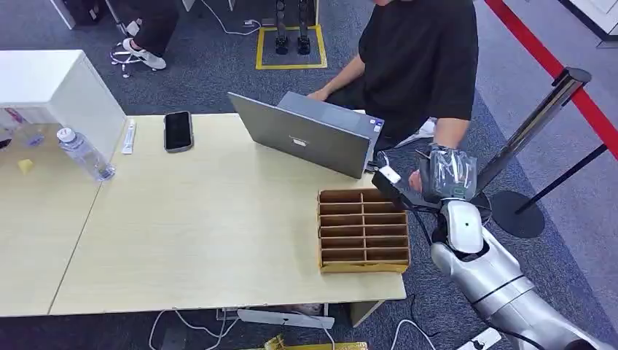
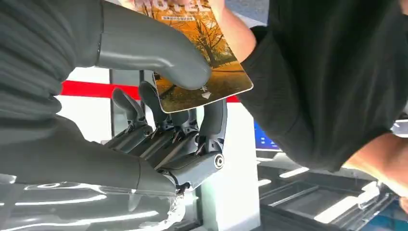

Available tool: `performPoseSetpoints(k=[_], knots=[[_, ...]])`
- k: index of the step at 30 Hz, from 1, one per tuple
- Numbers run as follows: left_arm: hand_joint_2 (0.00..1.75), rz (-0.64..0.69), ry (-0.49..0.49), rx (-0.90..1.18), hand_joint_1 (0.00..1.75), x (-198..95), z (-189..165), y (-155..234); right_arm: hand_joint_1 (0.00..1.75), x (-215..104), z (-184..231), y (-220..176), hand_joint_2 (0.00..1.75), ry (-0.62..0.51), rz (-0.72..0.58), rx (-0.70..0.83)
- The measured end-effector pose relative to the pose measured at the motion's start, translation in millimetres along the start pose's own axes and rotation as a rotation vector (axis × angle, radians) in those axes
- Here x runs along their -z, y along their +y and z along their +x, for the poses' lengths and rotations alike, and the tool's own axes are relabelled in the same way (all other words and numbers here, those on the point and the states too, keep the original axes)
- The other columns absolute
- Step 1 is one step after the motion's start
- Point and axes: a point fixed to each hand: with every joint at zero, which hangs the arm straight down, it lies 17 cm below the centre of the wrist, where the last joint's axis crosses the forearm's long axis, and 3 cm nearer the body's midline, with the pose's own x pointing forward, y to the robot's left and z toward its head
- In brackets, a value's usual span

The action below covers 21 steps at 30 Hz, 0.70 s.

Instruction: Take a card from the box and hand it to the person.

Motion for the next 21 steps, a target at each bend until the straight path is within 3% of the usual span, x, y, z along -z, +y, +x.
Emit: performPoseSetpoints(k=[5,7,8,9,21], knots=[[1.75,0.000,-0.001,0.001,0.00,0.0,0.2,0.0,1.34,-0.2,-1.7,0.5,1.75,0.001,0.001,-0.004],[1.75,0.000,0.000,0.001,0.00,0.1,0.2,0.0,0.10,-1.1,-1.7,1.3,1.75,0.001,0.003,-0.004],[1.75,-0.001,0.000,0.000,0.00,0.0,0.3,-0.2,0.10,-1.6,-1.8,2.0,1.75,0.001,0.005,-0.004],[1.75,-0.001,0.000,0.000,0.00,0.1,0.2,-0.1,0.00,-2.1,-2.0,2.9,1.75,0.002,0.008,-0.006],[1.75,-0.002,0.000,0.001,0.00,0.1,0.4,-0.3,0.00,-6.7,-11.9,17.3,1.75,0.029,0.075,-0.045]])
